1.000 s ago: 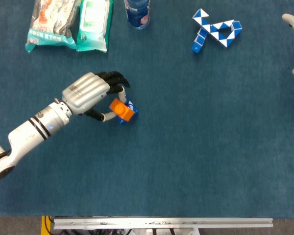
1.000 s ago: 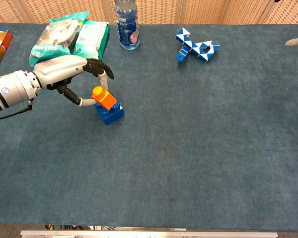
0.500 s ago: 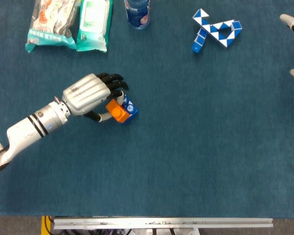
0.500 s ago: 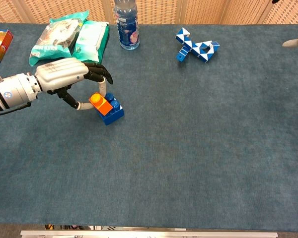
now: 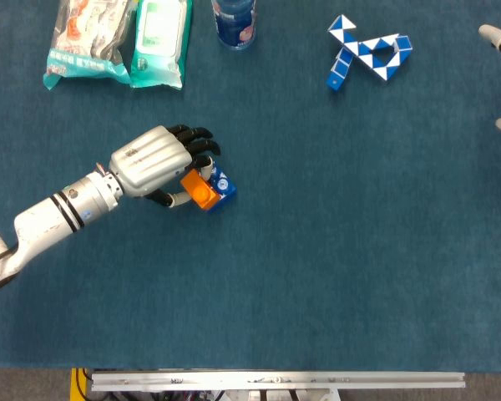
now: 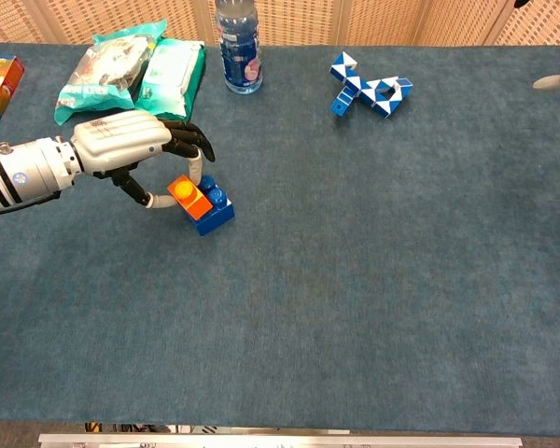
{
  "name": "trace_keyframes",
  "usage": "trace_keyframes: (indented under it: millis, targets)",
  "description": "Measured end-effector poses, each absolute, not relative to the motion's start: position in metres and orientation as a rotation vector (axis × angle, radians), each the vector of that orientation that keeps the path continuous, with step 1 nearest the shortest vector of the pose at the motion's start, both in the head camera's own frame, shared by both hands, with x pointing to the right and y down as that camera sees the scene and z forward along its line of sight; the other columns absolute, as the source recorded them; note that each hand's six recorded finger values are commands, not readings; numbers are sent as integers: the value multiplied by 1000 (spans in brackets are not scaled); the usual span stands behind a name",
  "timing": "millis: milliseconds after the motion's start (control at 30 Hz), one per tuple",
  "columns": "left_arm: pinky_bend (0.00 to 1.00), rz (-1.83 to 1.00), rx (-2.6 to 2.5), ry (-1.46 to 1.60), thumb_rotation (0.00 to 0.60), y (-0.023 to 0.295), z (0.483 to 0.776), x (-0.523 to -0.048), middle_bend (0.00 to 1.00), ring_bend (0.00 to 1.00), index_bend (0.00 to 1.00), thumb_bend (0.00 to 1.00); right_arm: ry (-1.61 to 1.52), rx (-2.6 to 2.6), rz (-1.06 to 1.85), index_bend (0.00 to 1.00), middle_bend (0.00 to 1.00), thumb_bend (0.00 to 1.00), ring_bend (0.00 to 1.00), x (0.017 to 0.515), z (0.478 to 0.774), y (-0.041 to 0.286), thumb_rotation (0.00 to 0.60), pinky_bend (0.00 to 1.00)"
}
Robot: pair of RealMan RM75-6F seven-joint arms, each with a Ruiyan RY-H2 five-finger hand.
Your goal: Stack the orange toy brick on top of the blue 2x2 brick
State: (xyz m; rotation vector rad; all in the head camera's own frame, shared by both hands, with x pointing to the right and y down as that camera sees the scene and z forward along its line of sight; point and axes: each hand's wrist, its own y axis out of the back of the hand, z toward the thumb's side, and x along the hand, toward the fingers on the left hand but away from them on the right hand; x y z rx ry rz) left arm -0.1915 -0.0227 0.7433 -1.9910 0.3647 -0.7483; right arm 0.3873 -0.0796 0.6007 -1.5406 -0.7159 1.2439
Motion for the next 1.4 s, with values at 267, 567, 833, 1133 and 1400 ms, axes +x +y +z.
trace_keyframes:
  millis: [267, 567, 833, 1133, 1400]
  targets:
    - [248, -762, -1963, 348, 600, -25, 745, -191, 247, 150, 597, 306, -719, -1544, 1247, 109, 267, 82, 144, 389, 602, -80, 600, 232]
    - [248, -779, -1933, 328, 600, -27, 746, -187, 246, 150, 624, 306, -725, -1543, 1252, 109, 267, 82, 144, 392, 603, -81, 600, 232]
    - [248, -786, -1904, 325, 600, -28, 742, -183, 249, 150, 637, 306, -733, -1541, 1256, 109, 267, 82, 144, 396, 602, -81, 600, 232]
    - [248, -828, -1870, 301, 600, -27, 745, -183, 250, 149, 639, 306, -738, -1545, 1255, 109, 267, 82, 144, 397, 602, -81, 600, 232]
    - [248, -847, -1855, 309, 600, -28, 745, -182, 246, 148, 628, 307, -739, -1551, 1255, 109, 267, 82, 144, 398, 603, -81, 600, 232]
